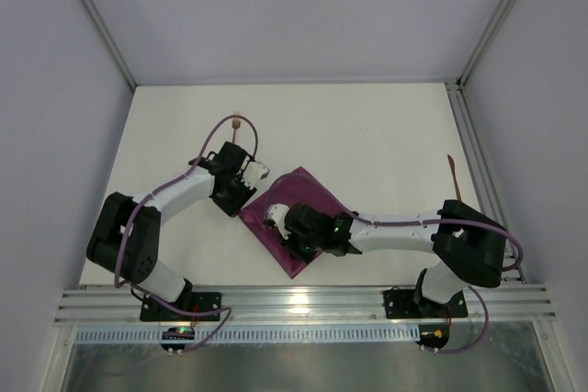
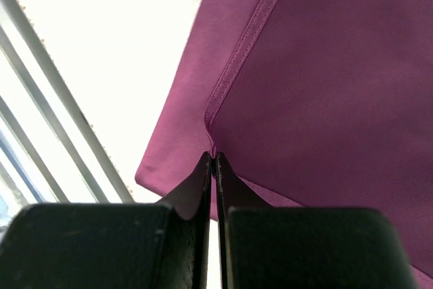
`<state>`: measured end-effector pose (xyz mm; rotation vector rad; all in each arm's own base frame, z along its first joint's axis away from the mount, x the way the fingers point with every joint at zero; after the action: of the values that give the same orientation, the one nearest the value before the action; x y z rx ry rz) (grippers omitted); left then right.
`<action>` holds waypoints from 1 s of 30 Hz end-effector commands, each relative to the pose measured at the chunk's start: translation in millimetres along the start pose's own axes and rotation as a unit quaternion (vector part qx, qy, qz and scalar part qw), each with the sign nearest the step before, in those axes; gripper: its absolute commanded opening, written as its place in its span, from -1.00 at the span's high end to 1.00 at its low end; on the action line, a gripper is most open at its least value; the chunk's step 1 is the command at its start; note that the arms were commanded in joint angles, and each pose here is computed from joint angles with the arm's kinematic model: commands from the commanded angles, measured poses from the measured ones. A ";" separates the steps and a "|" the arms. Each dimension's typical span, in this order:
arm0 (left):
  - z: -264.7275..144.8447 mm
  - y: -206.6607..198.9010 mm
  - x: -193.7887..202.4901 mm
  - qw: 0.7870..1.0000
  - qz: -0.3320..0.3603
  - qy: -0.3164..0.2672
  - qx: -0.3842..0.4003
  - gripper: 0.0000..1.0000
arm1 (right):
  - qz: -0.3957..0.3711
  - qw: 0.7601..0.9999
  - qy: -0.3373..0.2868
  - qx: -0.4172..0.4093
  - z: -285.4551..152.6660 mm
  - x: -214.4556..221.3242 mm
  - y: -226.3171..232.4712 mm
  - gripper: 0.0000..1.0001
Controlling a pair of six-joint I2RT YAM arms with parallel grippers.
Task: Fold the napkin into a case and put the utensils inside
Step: Fold the upper triangle-folded napkin at the center of the board.
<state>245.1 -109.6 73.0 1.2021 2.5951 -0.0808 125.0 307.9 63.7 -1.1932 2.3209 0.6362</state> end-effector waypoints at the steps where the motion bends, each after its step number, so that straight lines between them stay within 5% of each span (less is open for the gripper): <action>1: -8.4 4.1 -6.0 1.000 -0.002 -0.022 -0.010 0.32 | -0.003 1.000 -0.015 -0.024 -9.9 -2.5 14.4 0.94; 30: -8.3 6.8 -6.2 1.000 -0.001 -0.018 -0.017 0.32 | -0.005 0.998 -0.008 -0.064 -12.9 17.6 35.3 0.94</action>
<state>246.0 -107.8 73.0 1.1960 2.5976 -0.0686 87.1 298.9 59.3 -1.2656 2.3396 0.7379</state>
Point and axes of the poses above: each gripper's point midway between its finger pads, its own z axis out along the fingers, its own y axis along the line the jaws close on, x = y × z, the point moved 4 cm from there along -z, back along the fingers, and after that the axes turned 6 degrees about z, right-handed, at the moved point
